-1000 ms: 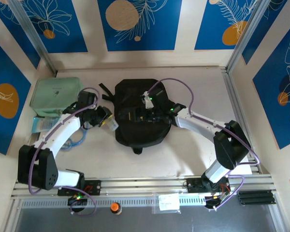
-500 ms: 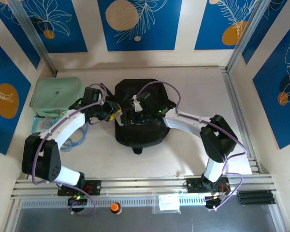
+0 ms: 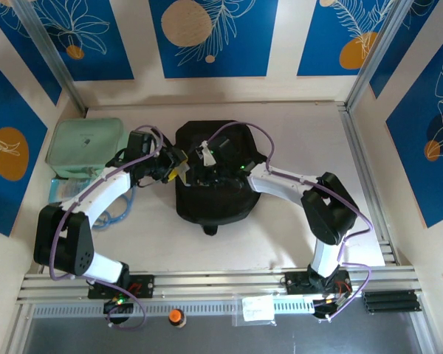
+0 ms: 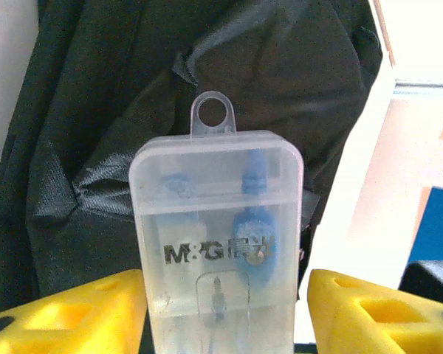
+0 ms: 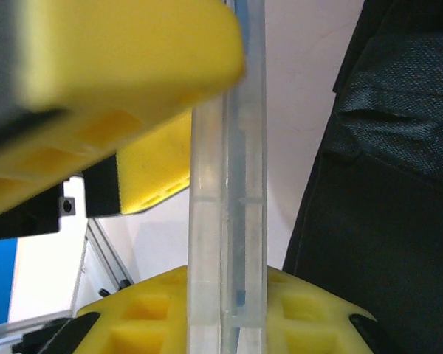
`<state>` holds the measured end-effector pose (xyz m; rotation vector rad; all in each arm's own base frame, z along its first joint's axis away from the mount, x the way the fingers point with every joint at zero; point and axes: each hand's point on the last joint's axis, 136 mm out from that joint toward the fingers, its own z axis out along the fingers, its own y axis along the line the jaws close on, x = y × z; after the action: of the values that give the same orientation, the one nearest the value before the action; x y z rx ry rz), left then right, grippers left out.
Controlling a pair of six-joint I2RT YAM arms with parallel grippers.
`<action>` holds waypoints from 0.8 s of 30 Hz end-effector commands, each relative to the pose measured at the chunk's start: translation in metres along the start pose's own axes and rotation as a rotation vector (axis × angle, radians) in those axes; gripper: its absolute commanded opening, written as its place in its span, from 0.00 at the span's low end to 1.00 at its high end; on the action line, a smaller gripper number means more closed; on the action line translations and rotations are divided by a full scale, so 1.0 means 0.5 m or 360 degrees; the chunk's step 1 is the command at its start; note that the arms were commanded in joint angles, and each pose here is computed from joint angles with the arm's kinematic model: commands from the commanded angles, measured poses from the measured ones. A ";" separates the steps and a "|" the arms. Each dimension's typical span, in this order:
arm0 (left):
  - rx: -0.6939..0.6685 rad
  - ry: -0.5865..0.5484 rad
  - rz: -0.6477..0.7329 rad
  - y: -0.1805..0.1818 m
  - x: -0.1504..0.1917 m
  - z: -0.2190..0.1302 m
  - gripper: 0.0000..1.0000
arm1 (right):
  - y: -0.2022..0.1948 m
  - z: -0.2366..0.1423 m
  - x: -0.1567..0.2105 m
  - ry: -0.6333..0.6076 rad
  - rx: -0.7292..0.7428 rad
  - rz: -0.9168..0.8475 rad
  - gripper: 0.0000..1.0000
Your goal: Pack books, pencil case, and school supplies into a backpack
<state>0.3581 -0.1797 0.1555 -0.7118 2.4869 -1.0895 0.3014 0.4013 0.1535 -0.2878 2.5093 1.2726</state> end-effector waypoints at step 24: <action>-0.0178 0.0274 0.0704 0.067 0.145 0.165 0.83 | -0.343 -0.252 0.045 -0.0255 0.0649 0.0627 0.10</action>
<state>0.3366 -0.2423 0.0846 -0.1171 2.6522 -0.9203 0.3173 0.2071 0.1075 0.2974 2.6155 0.8587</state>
